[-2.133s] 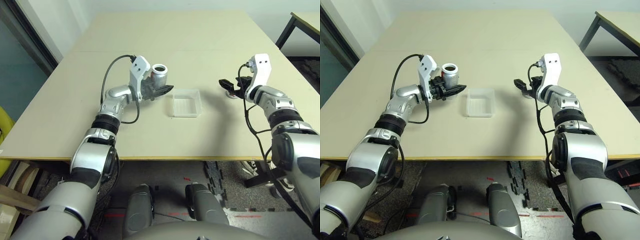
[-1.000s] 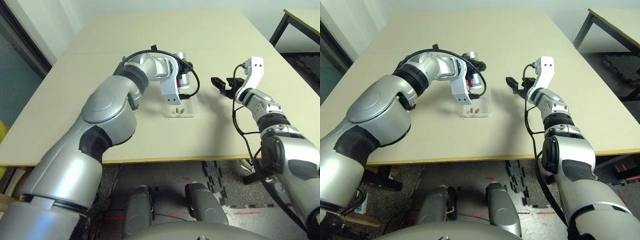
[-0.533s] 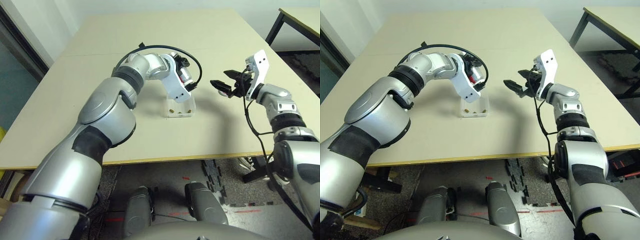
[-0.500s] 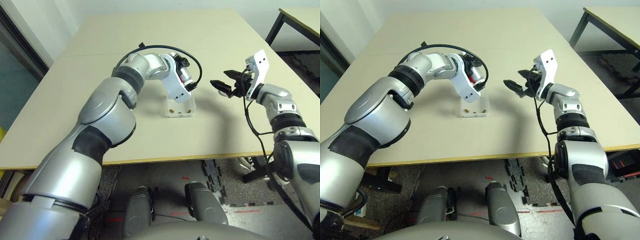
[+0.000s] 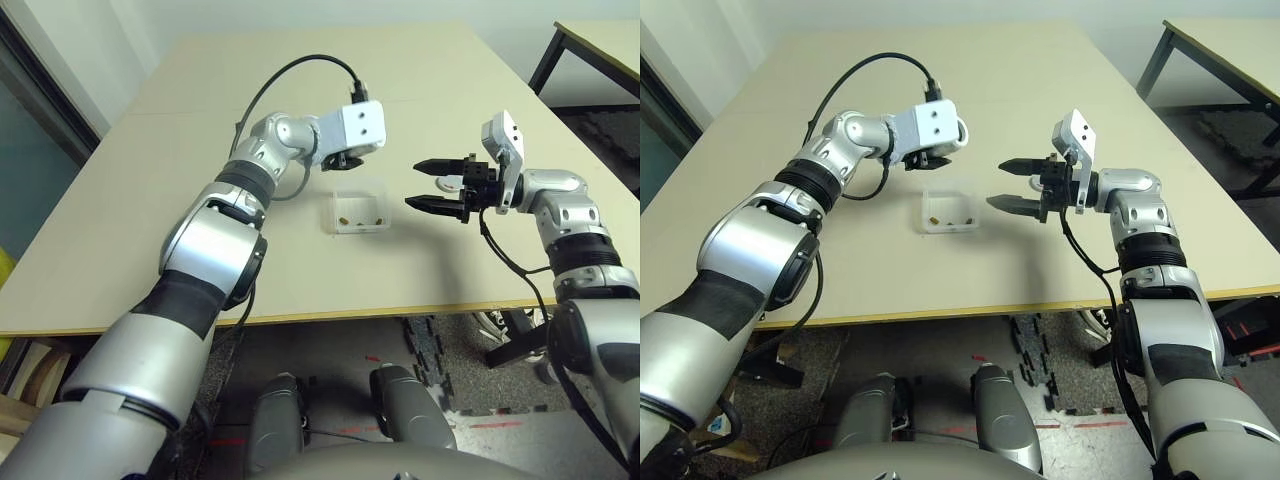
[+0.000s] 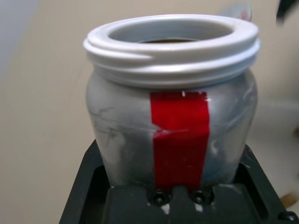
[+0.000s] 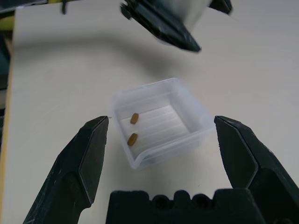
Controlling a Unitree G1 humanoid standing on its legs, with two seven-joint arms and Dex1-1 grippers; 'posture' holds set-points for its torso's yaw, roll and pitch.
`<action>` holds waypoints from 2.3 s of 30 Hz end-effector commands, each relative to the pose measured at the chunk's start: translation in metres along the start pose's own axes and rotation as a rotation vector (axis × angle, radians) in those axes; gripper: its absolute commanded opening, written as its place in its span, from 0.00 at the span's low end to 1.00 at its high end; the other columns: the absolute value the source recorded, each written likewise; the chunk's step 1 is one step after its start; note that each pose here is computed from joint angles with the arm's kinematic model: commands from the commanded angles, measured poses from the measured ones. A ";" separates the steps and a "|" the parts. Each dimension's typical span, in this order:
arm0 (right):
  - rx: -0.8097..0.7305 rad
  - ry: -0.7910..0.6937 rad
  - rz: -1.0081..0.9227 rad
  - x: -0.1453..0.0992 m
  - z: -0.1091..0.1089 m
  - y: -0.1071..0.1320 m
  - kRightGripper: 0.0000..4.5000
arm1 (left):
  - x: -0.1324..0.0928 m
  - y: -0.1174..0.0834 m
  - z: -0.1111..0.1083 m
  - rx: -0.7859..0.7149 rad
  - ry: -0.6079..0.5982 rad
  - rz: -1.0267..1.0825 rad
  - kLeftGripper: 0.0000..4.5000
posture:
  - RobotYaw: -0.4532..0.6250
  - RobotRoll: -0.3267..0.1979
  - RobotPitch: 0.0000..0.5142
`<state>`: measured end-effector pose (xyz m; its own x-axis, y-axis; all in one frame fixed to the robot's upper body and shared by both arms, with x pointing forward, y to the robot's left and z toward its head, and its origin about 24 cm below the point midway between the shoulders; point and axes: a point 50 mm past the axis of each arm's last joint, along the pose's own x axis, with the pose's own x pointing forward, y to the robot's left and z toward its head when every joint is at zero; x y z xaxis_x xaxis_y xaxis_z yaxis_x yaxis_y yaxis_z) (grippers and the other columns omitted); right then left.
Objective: Pour the medicine from the bottle into the box.
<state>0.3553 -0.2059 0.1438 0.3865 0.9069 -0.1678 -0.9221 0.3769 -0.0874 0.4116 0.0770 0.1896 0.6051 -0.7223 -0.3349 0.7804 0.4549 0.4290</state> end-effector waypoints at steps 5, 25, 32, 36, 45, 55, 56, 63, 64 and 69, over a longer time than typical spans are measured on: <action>0.061 -0.005 -0.082 0.001 -0.008 -0.003 1.00 | -0.019 0.013 -0.032 -0.375 -0.075 0.171 0.59 | 0.25 0.62 0.11; 0.055 0.004 -0.096 0.000 -0.006 -0.007 1.00 | -0.057 0.008 -0.105 -0.583 -0.074 0.513 0.59 | 0.26 0.62 0.15; 0.046 0.008 -0.089 0.002 -0.006 -0.007 1.00 | -0.061 -0.001 -0.126 -0.598 -0.051 0.582 0.59 | 0.27 0.62 0.15; 0.039 0.009 -0.083 0.005 -0.004 -0.007 1.00 | -0.058 -0.008 -0.137 -0.622 -0.033 0.601 0.59 | 0.27 0.62 0.15; 0.031 0.014 -0.073 0.005 -0.003 -0.006 1.00 | -0.053 -0.019 -0.147 -0.622 -0.005 0.602 0.59 | 0.26 0.62 0.15; 0.033 0.018 -0.074 0.003 -0.005 -0.005 1.00 | -0.052 -0.028 -0.155 -0.599 0.020 0.586 1.00 | 0.26 0.62 0.15; 0.033 0.019 -0.075 0.003 -0.005 -0.005 1.00 | -0.052 -0.029 -0.155 -0.597 0.017 0.583 1.00 | 0.26 0.62 0.15; 0.037 0.019 -0.077 0.005 -0.005 -0.006 1.00 | -0.053 -0.034 -0.155 -0.580 -0.008 0.553 1.00 | 0.27 0.62 0.15; 0.037 0.018 -0.076 0.005 -0.005 -0.006 1.00 | -0.053 -0.034 -0.156 -0.577 -0.010 0.552 1.00 | 0.27 0.62 0.15; 0.037 0.019 -0.075 0.007 -0.005 -0.006 1.00 | -0.058 -0.034 -0.156 -0.572 -0.026 0.555 1.00 | 0.28 0.62 0.16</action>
<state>0.3626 -0.2067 0.1384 0.4661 0.8686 -0.1679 -0.8842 0.4638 -0.0554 0.3773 0.1832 0.0668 0.9354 -0.3120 -0.1665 0.3211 0.9466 0.0303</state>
